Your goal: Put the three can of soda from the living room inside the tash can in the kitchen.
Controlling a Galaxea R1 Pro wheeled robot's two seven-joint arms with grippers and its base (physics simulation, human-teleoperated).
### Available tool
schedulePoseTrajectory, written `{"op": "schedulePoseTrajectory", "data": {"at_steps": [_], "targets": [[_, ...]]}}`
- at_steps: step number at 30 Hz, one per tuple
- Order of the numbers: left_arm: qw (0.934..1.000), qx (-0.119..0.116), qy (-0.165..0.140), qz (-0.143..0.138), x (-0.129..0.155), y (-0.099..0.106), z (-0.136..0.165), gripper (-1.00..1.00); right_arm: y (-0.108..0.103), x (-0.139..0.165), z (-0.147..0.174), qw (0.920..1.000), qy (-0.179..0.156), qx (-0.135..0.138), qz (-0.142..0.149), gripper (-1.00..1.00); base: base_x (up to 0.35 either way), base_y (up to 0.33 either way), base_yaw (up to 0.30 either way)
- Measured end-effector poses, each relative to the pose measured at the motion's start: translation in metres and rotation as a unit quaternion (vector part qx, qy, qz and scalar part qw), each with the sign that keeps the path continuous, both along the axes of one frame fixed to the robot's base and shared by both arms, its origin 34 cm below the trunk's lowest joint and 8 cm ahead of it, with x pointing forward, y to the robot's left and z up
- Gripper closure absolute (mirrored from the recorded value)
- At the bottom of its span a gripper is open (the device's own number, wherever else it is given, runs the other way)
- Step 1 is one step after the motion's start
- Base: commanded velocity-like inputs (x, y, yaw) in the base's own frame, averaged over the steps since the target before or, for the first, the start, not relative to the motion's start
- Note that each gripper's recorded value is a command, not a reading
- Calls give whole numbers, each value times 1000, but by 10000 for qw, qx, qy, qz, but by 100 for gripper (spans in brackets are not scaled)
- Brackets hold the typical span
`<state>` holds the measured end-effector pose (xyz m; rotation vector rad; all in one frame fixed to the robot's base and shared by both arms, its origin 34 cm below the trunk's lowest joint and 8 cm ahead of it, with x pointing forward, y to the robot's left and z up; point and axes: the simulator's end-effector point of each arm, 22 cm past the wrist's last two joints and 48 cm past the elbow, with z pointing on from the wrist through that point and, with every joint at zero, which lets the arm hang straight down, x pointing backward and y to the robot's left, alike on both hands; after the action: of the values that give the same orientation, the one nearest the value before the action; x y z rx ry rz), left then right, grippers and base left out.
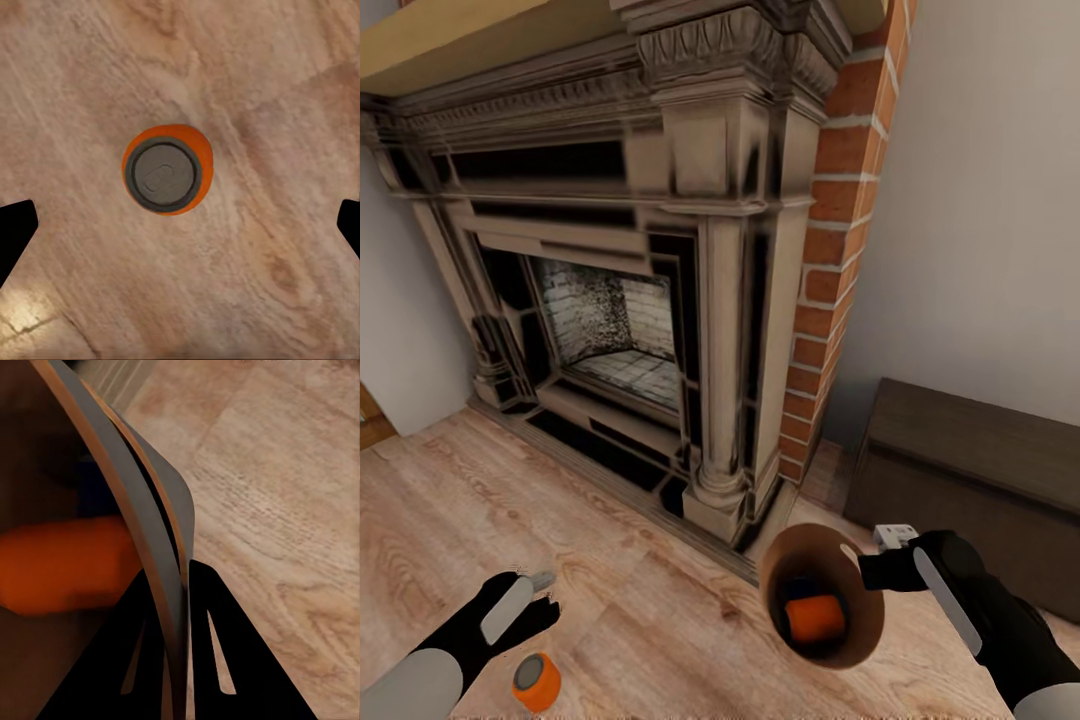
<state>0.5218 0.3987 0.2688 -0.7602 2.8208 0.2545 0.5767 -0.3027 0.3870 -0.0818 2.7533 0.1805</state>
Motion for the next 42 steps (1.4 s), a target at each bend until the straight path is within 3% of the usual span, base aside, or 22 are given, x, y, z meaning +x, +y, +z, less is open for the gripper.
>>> {"op": "schedulePoseTrajectory", "data": {"at_steps": [2,4,7,12,15,22,27,32,37,42], "targets": [[9999,-35,93,26,-9,5,-9,-100,4,-5,4,9999,-114,8,82,100,0,0,0],[9998,-129,125,31,-15,6,-17,-100,-1,-13,22,9991,-293,255,168,100,0,0,0],[9997,-183,141,27,-15,6,-22,-100,-3,-19,25,9983,-265,480,180,100,0,0,0],[9988,-484,55,-63,-9,-8,-30,-100,-5,-19,19,9984,-202,502,176,100,0,0,0],[9985,-532,94,-80,-10,-10,-36,-100,-6,-19,15,9984,-157,523,162,100,0,0,0],[9983,-523,252,-70,-19,-6,-48,-100,-32,-20,8,9993,-46,344,112,100,0,0,0],[9990,-408,190,6,-5,17,-43,-100,-25,-21,3,9980,65,627,66,100,0,0,0],[9992,-369,175,9,5,23,-43,-100,-34,-24,-8,9988,155,453,80,100,0,0,0],[9991,-380,207,1,8,23,-49,-100,-30,-27,-16,9981,251,553,83,100,0,0,0],[9989,-380,290,-1,4,23,-58,-100,-32,-30,-26,9982,339,487,91,100,0,0,0]]}}
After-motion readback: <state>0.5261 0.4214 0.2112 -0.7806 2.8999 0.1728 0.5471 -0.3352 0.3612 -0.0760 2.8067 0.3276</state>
